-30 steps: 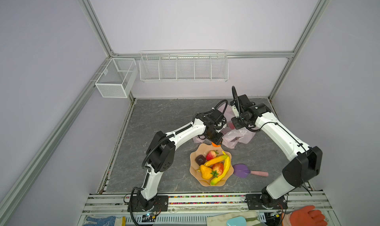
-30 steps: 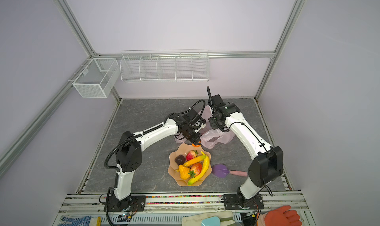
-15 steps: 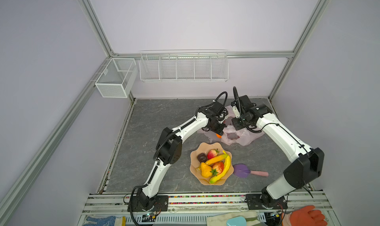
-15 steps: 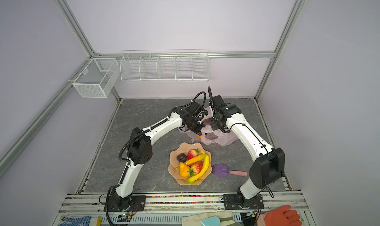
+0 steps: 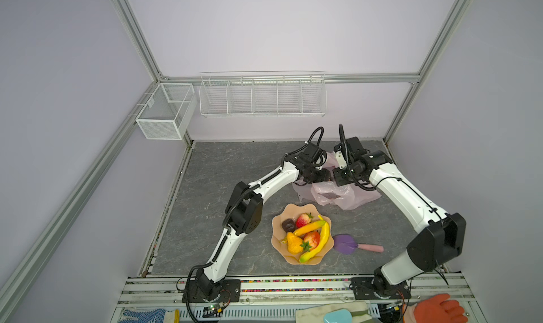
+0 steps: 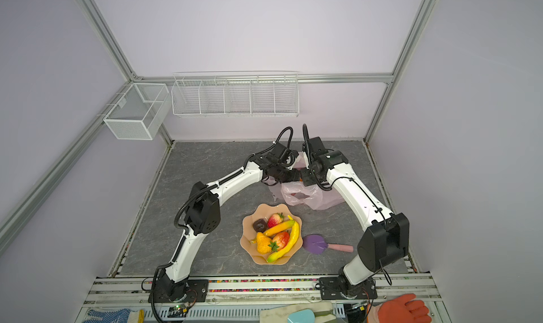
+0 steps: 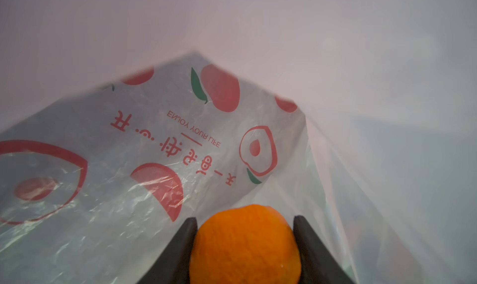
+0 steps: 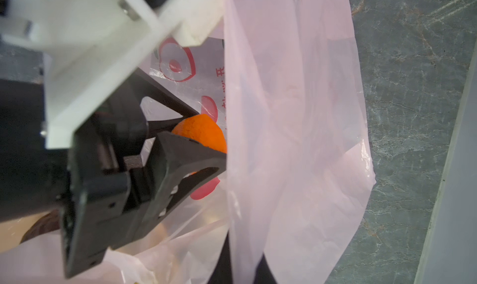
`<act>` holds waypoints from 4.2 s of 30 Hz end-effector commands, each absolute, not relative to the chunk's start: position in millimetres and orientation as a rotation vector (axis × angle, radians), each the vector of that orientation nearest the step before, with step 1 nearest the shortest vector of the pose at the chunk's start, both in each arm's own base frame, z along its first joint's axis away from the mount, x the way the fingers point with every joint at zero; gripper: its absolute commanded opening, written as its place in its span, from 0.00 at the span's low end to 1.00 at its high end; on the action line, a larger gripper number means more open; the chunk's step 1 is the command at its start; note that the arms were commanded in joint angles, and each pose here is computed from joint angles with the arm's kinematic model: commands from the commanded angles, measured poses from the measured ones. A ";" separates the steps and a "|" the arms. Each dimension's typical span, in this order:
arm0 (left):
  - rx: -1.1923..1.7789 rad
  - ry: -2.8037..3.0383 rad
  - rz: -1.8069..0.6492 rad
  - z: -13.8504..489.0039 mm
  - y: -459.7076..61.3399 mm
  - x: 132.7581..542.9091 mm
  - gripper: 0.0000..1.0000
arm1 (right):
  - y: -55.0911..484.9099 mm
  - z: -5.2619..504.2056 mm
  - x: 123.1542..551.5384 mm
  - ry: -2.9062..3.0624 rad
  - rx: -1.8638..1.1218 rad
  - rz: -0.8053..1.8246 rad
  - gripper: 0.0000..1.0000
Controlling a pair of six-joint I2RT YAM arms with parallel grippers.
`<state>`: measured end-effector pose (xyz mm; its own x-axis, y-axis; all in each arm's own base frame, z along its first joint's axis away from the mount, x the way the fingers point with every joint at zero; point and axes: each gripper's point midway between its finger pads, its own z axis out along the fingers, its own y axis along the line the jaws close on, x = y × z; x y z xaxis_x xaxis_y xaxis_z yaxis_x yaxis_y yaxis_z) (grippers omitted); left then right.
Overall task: Place the fruits into the plastic bag
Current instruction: Place the fruit in the plastic bag, then pick up the fruit from the plate.
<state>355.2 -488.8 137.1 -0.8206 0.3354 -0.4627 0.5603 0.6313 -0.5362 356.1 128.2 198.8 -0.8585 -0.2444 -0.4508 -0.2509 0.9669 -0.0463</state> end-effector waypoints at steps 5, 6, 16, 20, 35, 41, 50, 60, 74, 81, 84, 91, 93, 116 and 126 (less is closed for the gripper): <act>0.659 2.571 -1.079 119.3 -509.2 345.2 0.38 | 131.2 206.7 355.5 2.617 -0.252 0.144 0.07; 0.661 2.578 -1.079 116.7 -510.2 342.6 0.38 | 130.8 205.8 355.6 2.619 -0.243 0.151 0.07; 0.644 2.624 -1.093 97.0 -517.7 327.3 0.43 | 129.4 207.8 354.8 2.614 -0.196 0.185 0.07; 0.645 2.608 -1.150 103.4 -525.5 325.1 0.65 | 129.2 210.7 355.4 2.607 -0.181 0.194 0.07; 0.605 2.504 -1.078 190.6 -477.1 343.4 0.90 | 116.0 218.9 350.5 2.590 -0.136 0.183 0.07; 0.642 2.489 -1.046 208.3 -456.9 332.1 0.90 | 109.8 220.5 350.4 2.594 -0.111 0.175 0.07; 0.772 2.541 -0.897 210.7 -408.6 299.7 0.90 | 103.8 219.6 347.5 2.602 -0.096 0.165 0.07; 0.761 2.583 -0.799 211.5 -357.2 270.5 0.90 | 101.8 222.6 345.6 2.600 -0.092 0.160 0.07; 0.819 2.824 -0.660 141.4 -305.1 215.7 0.86 | 101.1 224.2 345.0 2.598 -0.098 0.153 0.07; 0.788 2.925 -0.594 109.8 -309.2 205.1 0.86 | 101.0 224.2 345.8 2.595 -0.101 0.152 0.06; 0.776 2.960 -0.577 97.4 -316.0 202.3 0.86 | 100.4 223.4 344.9 2.599 -0.104 0.146 0.07; 0.732 3.021 -0.436 75.3 -311.2 203.5 0.84 | 98.5 225.6 344.0 2.592 -0.114 0.131 0.07; 0.726 3.023 -0.421 73.9 -310.7 204.9 0.84 | 97.9 225.3 343.8 2.592 -0.115 0.130 0.07; 0.680 3.085 -0.269 69.2 -299.3 195.0 0.77 | 98.4 225.5 342.5 2.589 -0.107 0.138 0.07; 0.688 3.110 -0.306 58.3 -304.2 188.0 0.71 | 97.6 226.4 340.8 2.584 -0.104 0.138 0.06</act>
